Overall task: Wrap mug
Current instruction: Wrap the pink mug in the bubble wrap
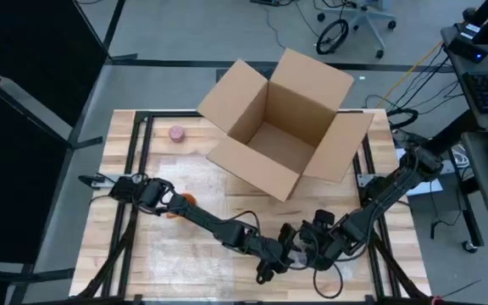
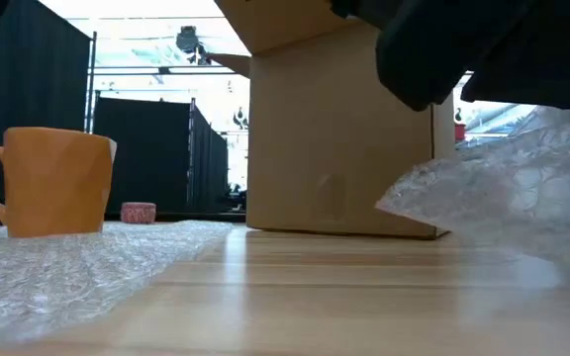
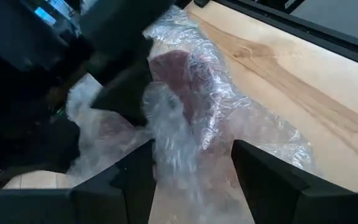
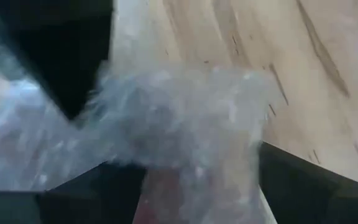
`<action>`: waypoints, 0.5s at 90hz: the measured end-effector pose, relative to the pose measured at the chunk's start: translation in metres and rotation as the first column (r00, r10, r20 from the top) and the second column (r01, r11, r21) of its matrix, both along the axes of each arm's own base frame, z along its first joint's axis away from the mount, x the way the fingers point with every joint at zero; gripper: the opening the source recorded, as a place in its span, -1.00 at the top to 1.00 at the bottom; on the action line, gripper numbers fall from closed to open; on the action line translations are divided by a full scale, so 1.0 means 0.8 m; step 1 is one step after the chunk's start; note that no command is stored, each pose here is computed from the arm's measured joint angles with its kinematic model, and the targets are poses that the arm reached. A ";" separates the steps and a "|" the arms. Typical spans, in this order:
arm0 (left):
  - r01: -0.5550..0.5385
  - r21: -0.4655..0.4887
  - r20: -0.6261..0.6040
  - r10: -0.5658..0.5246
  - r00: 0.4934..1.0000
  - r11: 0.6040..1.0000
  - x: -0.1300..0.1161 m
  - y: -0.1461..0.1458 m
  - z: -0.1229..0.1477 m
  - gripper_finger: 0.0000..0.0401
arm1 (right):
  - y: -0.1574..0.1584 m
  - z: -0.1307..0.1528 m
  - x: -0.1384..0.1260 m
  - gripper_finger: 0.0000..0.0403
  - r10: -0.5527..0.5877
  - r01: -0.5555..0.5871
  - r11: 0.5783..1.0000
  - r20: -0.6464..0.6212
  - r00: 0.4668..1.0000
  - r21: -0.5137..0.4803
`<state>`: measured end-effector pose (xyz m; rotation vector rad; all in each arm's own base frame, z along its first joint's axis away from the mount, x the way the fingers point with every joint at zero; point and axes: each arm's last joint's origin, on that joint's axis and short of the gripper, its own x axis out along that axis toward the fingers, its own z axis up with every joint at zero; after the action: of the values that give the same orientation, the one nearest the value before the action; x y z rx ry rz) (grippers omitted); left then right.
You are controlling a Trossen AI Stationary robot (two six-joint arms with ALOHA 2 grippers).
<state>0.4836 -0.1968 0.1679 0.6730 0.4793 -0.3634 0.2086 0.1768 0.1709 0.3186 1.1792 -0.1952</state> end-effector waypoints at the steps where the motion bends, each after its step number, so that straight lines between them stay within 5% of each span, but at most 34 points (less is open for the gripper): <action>1: 0.000 0.000 0.000 0.000 1.000 1.000 0.000 0.000 0.000 0.04 | -0.001 -0.003 0.000 -0.34 -0.002 0.002 1.000 0.003 1.000 0.006; 19: 0.013 -0.013 0.023 -0.013 1.000 1.000 0.000 -0.004 0.002 0.04 | -0.016 -0.038 -0.006 -0.34 -0.037 0.035 0.995 0.019 0.999 0.090; 45: 0.056 -0.037 0.036 -0.055 0.998 0.998 0.000 -0.007 0.003 0.04 | -0.025 -0.042 -0.002 -0.34 -0.017 0.016 0.994 0.007 1.000 0.109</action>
<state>0.4840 -0.2027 0.1704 0.6559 0.4202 -0.4112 0.2070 0.1571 0.1376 0.4252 1.1819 -0.1439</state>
